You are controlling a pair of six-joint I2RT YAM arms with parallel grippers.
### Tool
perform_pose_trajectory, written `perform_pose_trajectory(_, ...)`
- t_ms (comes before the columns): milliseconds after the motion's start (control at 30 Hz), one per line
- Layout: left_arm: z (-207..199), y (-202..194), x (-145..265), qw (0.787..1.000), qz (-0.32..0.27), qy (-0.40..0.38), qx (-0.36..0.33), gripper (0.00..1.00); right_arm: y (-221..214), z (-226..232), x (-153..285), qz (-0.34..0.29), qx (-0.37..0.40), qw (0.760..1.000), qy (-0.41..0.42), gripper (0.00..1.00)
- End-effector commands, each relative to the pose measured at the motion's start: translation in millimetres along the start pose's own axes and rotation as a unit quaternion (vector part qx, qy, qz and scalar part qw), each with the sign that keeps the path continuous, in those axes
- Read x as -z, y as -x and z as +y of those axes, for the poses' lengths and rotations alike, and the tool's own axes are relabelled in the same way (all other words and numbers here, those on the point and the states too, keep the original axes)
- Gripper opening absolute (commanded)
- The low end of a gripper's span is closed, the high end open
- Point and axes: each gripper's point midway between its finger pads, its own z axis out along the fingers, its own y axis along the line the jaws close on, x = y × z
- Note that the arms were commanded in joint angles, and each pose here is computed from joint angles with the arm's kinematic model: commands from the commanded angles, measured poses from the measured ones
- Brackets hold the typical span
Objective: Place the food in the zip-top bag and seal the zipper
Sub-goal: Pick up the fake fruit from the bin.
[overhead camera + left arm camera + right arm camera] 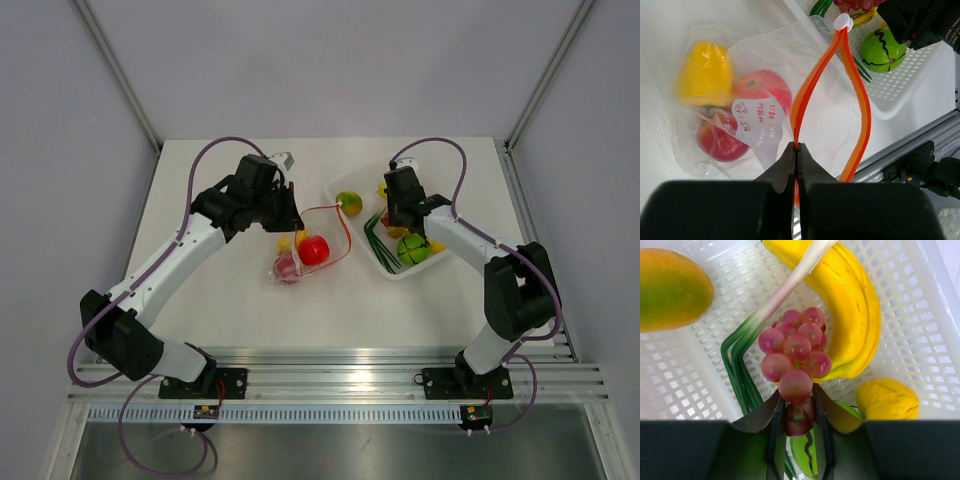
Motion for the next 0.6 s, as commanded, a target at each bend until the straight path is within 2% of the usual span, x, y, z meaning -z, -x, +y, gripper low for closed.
perform_pose_trajectory(0, -11.7, 8.4, 7.9, 0.999, -0.023, -0.029, -0.008, 0.00, 25.0, -1.7, 11.3, -0.037, -0.023, 0.999, 0.005, 0.31)
perform_pose_trajectory(200, -9.3, 7.2, 11.5, 0.999, -0.026, -0.023, -0.010, 0.00, 26.9, -0.2, 12.3, -0.038, -0.030, 0.999, 0.010, 0.29)
perform_pose_trajectory(300, -7.7, 6.3, 10.9, 0.999, -0.025, -0.020, -0.010, 0.00, 37.7, -0.3, 27.4, -0.054, -0.040, 0.998, 0.019, 0.28)
perform_pose_trajectory(567, -18.5, 14.8, -0.4, 0.999, -0.020, -0.040, -0.003, 0.00, 69.8, -2.1, 102.7, -0.093, -0.043, 0.991, 0.080, 0.28)
